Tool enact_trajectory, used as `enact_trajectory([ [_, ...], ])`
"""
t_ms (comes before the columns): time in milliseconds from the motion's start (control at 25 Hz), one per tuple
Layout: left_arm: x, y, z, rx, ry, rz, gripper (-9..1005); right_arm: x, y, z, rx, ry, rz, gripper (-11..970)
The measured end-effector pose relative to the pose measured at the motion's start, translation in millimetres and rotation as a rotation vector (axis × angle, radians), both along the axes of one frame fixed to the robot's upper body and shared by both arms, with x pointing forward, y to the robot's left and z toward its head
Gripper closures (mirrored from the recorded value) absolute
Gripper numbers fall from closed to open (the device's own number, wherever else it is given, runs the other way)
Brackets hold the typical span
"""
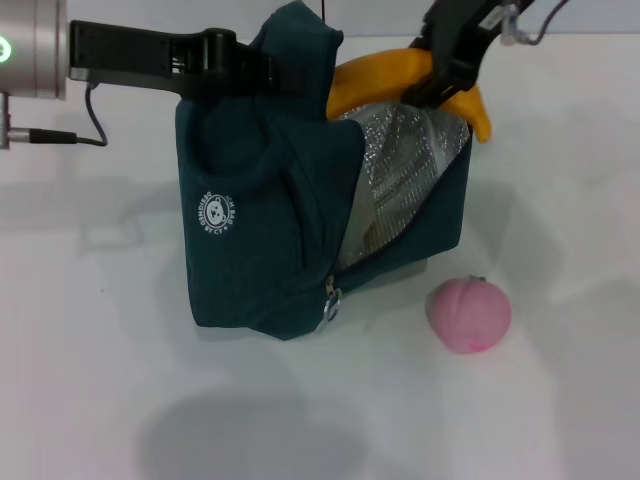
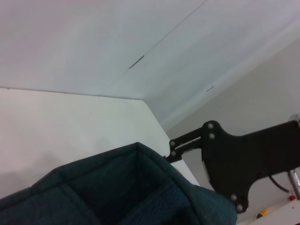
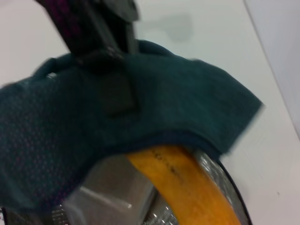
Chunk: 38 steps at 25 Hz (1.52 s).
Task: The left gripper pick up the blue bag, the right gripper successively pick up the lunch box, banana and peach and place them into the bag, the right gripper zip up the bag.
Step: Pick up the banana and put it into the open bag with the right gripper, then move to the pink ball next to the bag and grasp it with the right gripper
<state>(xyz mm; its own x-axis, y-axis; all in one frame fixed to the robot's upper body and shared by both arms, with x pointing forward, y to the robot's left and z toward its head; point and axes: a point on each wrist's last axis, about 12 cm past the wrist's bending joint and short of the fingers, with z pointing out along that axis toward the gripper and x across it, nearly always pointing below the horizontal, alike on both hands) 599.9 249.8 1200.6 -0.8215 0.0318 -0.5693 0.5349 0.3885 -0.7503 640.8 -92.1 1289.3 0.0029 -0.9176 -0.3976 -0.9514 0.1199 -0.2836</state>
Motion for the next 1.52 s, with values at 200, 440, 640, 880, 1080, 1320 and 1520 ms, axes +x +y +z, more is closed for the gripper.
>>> enact_trajectory([
  [200,-0.5,-1.8,-1.1,0.0,0.003,-0.005,930,-3.7,16.7,-4.2,-0.015,-0.03,0.054,484],
  [440,-0.8,-2.3,-1.6,0.0,0.004,-0.007,929,-7.1,27.9,-5.7,0.022,-0.053,0.093,482],
  [640,-1.3,-2.3,-2.4,-0.001,0.004,-0.007,929,-8.2,29.2,-4.7,0.046,-0.039,0.094,481],
  [880,-2.0,-1.5,-3.5,-0.001,0.007,-0.004,928,-11.1,28.1,-3.9,0.095,-0.031,0.104,480],
  [1080,-3.1,-2.4,-6.6,-0.009,0.019,-0.004,928,-11.2,26.5,-3.7,0.103,-0.038,0.1,478],
  [1320,-3.8,-1.1,-7.8,-0.011,0.022,0.0,927,-12.3,19.9,-5.3,0.114,-0.034,0.084,345],
  [1520,-6.2,2.4,-11.1,-0.015,0.03,0.01,927,-15.7,2.1,-1.6,0.149,-0.034,0.041,323],
])
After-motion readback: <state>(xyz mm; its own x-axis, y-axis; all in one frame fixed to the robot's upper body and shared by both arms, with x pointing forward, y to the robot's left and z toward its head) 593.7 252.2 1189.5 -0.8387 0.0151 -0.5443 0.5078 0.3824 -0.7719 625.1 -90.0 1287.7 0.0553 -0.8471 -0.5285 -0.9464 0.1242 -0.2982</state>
